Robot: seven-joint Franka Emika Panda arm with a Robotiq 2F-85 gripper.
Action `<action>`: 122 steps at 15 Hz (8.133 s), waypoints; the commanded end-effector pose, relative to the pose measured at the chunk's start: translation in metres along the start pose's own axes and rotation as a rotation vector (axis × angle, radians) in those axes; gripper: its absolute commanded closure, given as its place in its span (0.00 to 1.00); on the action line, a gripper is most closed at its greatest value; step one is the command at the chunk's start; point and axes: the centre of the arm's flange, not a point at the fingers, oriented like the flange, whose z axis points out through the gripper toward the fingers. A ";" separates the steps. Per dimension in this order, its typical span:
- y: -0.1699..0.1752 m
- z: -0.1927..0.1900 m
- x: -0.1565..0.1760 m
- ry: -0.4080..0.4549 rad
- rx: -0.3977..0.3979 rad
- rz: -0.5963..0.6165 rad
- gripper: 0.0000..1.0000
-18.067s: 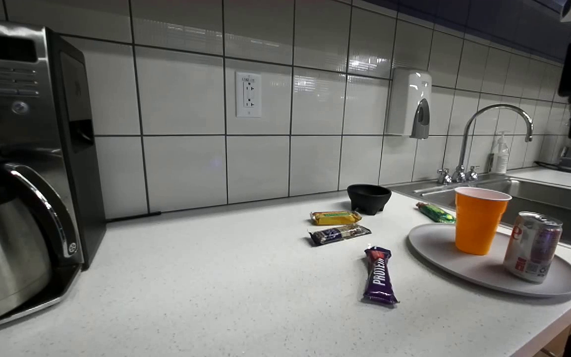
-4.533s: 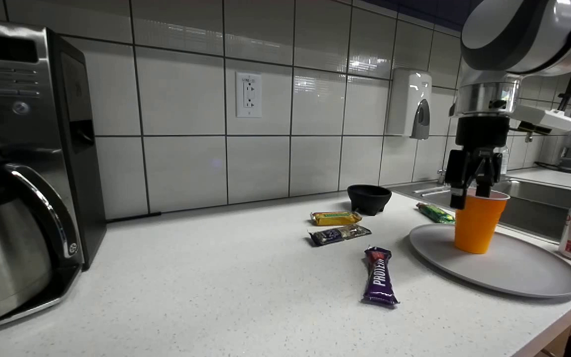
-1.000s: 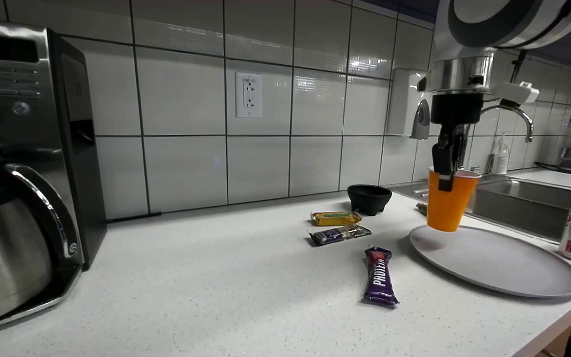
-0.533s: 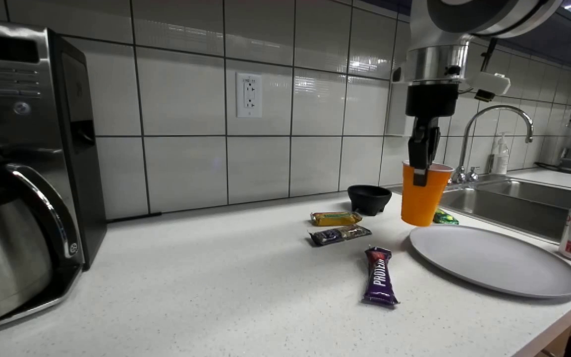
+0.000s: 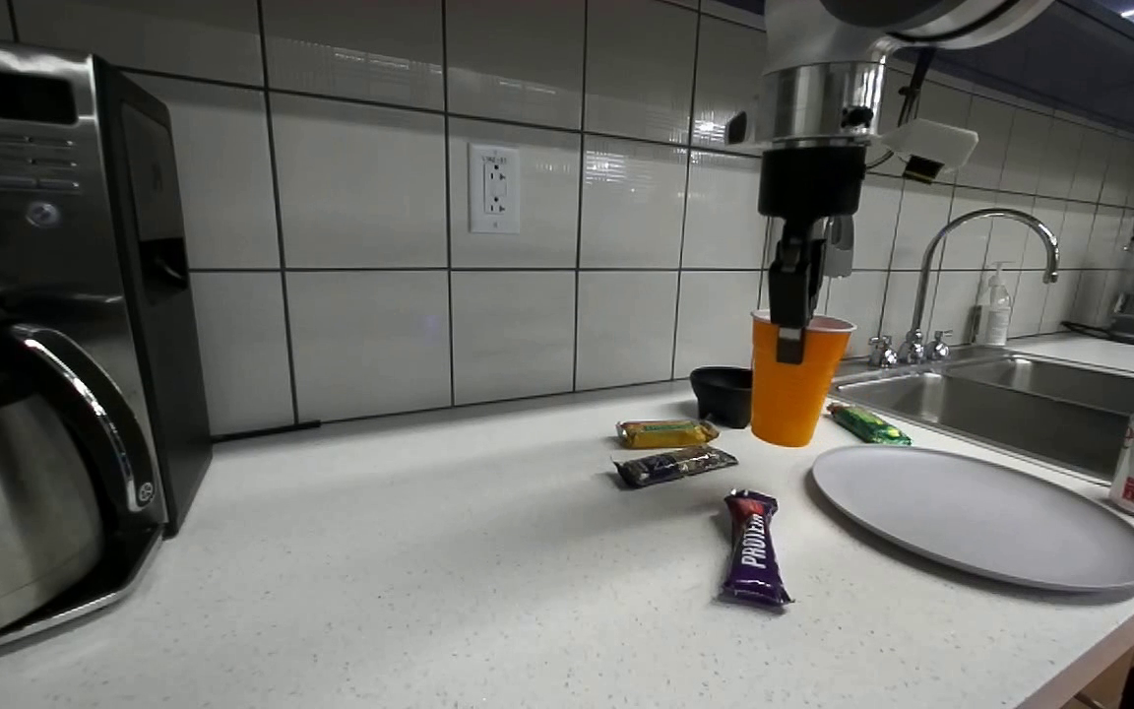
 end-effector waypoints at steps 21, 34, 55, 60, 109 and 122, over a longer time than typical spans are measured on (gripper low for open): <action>-0.132 0.019 0.092 -0.016 0.050 -0.347 0.99; -0.162 0.041 0.111 0.009 0.056 -0.397 0.99; -0.123 -0.028 0.094 0.067 0.019 -0.301 0.00; -0.104 -0.025 0.080 0.026 0.033 -0.247 0.00; -0.078 0.052 0.006 -0.230 0.073 0.967 0.00; -0.067 0.086 0.010 -0.223 0.064 1.135 0.00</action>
